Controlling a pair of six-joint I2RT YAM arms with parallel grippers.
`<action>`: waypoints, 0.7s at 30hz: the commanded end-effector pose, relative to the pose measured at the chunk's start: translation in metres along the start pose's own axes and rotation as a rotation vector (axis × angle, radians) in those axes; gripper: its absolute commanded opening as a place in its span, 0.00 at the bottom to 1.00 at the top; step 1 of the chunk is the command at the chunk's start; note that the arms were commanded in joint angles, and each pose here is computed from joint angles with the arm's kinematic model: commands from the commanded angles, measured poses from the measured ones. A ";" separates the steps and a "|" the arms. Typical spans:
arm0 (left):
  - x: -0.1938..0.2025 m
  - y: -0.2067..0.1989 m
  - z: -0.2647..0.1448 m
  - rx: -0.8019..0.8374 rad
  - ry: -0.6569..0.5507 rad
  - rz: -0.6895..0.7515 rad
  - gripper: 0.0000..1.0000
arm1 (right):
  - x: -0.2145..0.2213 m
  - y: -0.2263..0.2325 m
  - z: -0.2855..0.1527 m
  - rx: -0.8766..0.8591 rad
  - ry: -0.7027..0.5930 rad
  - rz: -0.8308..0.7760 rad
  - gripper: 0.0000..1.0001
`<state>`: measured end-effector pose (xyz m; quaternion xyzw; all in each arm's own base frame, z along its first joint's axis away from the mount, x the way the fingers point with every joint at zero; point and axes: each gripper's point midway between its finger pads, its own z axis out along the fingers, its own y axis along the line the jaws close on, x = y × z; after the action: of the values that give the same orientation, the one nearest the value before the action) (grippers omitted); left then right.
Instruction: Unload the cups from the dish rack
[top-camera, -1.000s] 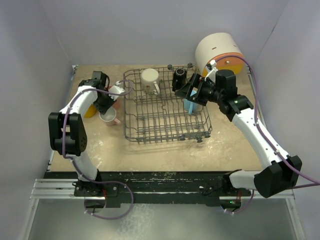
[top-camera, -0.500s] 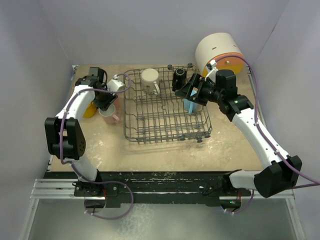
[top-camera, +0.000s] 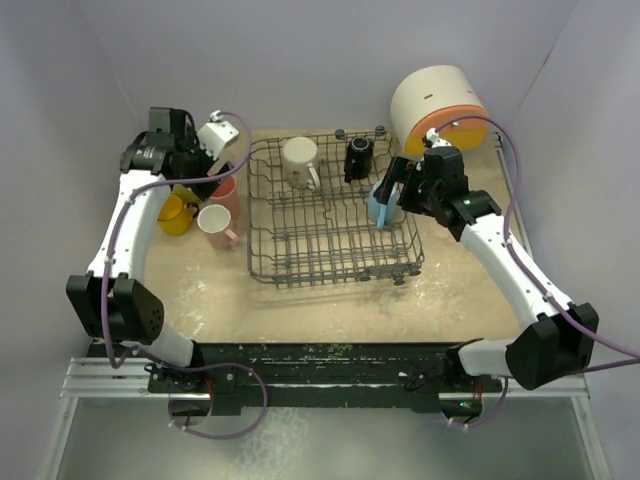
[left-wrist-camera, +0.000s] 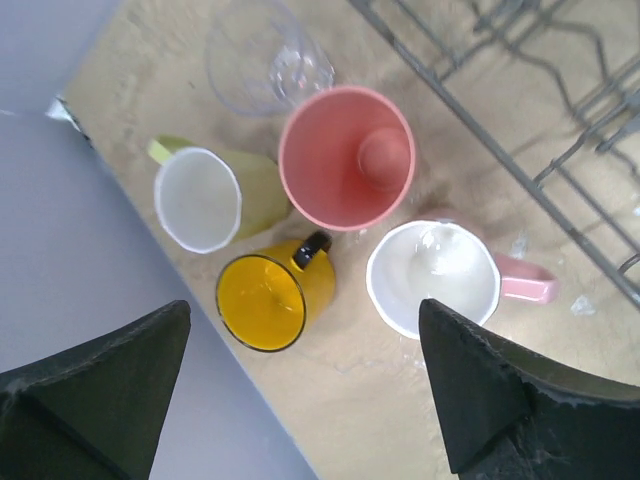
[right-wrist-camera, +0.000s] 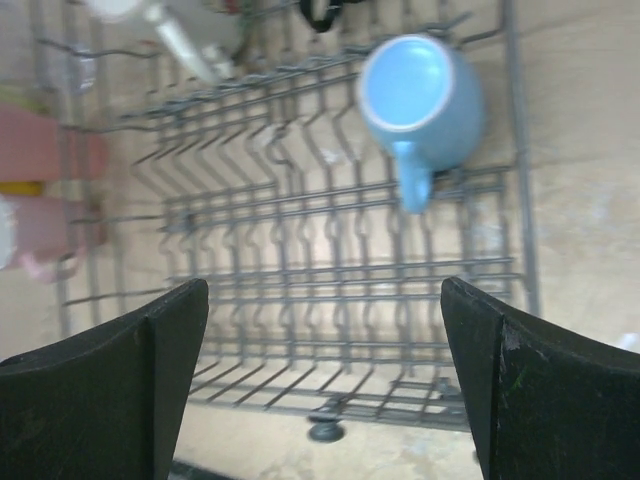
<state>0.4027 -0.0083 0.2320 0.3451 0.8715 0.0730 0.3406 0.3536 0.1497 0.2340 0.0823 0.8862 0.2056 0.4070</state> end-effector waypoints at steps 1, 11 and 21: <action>-0.049 0.008 -0.061 -0.036 -0.224 0.004 1.00 | -0.004 -0.052 0.014 0.246 -0.038 -0.132 1.00; -0.064 -0.003 -0.094 -0.019 -0.344 0.021 0.99 | 0.008 -0.065 0.070 0.337 0.016 -0.215 0.85; -0.058 -0.019 -0.094 0.041 -0.343 -0.023 0.99 | 0.032 -0.066 0.123 0.415 0.092 -0.281 0.76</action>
<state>0.3714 -0.0412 0.3247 0.3601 0.8083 0.0203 0.4654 0.4055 0.1372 0.1002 0.0264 0.9420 -0.0113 0.3343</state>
